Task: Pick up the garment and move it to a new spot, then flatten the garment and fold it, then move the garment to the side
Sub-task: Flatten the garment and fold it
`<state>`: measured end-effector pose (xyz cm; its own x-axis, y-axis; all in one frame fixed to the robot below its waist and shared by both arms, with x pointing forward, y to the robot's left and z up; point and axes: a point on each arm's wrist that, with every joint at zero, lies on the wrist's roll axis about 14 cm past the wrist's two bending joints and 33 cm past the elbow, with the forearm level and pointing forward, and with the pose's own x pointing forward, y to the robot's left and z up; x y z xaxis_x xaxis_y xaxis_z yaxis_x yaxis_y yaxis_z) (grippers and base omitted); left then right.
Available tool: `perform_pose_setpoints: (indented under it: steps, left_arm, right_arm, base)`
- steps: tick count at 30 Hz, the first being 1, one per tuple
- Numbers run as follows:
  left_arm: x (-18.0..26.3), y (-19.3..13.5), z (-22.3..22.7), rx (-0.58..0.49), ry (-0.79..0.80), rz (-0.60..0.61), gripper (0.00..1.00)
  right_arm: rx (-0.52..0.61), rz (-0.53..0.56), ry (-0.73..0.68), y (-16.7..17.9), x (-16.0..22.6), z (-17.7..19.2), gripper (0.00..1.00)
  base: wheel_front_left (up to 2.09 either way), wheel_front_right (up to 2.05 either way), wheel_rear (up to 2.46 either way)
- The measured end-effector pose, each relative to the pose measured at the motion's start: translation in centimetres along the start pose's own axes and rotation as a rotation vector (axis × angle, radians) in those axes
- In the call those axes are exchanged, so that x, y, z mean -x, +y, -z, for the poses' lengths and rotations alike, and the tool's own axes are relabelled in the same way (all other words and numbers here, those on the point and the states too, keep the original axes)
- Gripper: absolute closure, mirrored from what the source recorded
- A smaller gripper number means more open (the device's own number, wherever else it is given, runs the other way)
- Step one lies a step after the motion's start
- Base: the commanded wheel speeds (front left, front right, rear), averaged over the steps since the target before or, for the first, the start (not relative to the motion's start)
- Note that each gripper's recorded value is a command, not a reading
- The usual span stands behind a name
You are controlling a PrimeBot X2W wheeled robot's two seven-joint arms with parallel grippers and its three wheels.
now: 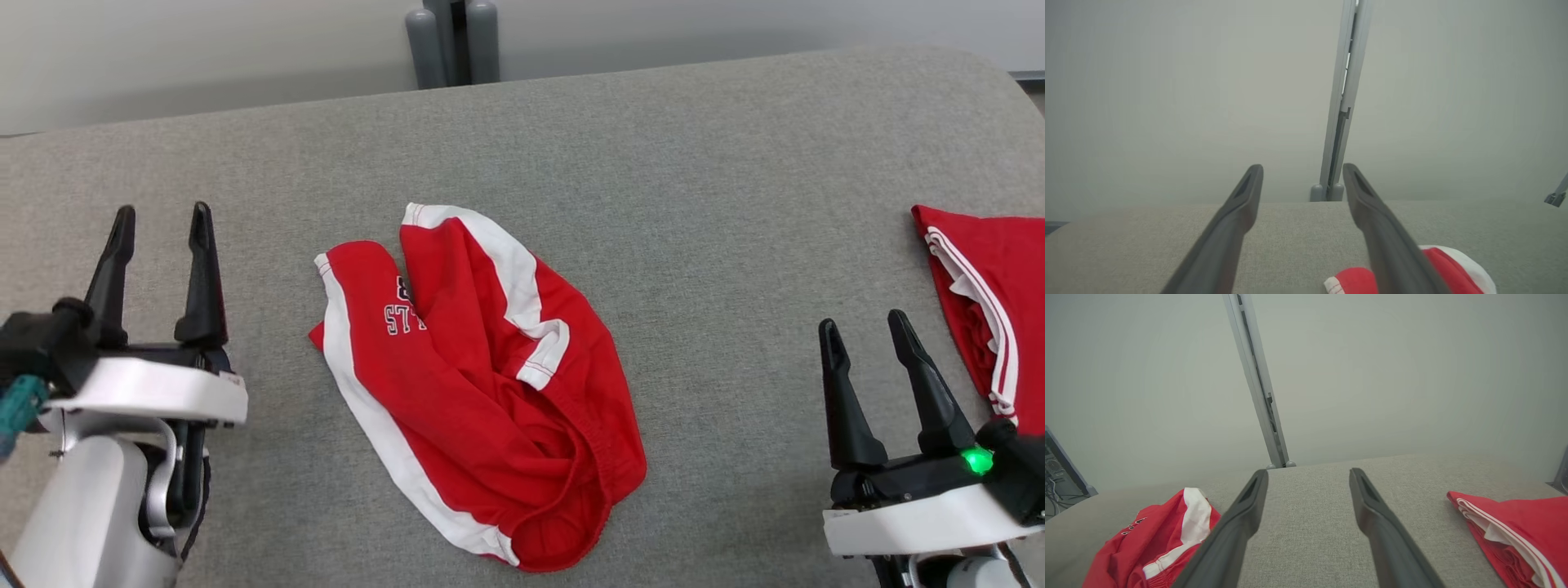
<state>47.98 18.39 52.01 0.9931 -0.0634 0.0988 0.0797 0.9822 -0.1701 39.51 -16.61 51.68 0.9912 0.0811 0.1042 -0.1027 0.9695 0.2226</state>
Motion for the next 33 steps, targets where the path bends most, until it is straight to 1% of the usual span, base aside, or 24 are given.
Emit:
perform_pose_setpoints:
  steps: [3, 6, 9, 12, 18, 28, 33]
  left_arm:
    - [1.9, 0.1, -1.3, -0.048, -0.041, -0.006, 0.0]
    - [4.0, -0.1, -1.9, -0.085, -0.057, -0.016, 0.0]
    - [5.9, -0.5, -2.3, -0.086, -0.064, -0.026, 0.0]
    - [7.8, -0.9, -2.2, -0.101, -0.047, -0.029, 0.0]
    - [10.6, -2.0, -0.8, -0.108, 0.039, -0.025, 0.0]
    - [12.0, -2.9, -0.4, -0.098, 0.069, -0.006, 0.0]
    - [12.0, -2.9, -0.4, -0.099, 0.074, -0.003, 0.0]
  right_arm:
    - [0.015, -0.047, -0.013, 1.5, -0.3, -0.4, 0.0]
    - [0.026, -0.071, -0.019, 2.3, -0.3, -0.6, 0.0]
    - [0.033, -0.087, -0.021, 2.8, 0.1, -0.8, 0.0]
    - [0.032, -0.091, -0.016, 3.0, 0.6, -0.8, 0.0]
    - [0.042, -0.087, 0.009, 3.1, 2.1, -0.6, 0.0]
    - [0.042, -0.061, 0.017, 2.5, 4.2, -1.0, 0.0]
    - [0.037, -0.06, 0.017, 2.5, 4.4, -1.1, 0.0]
  base:
    - [0.0, 0.0, 0.0]
    - [0.0, 0.0, 0.0]
    - [0.0, 0.0, 0.0]
    - [0.0, 0.0, 0.0]
    - [0.0, 0.0, 0.0]
    - [0.0, 0.0, 0.0]
    - [0.0, 0.0, 0.0]
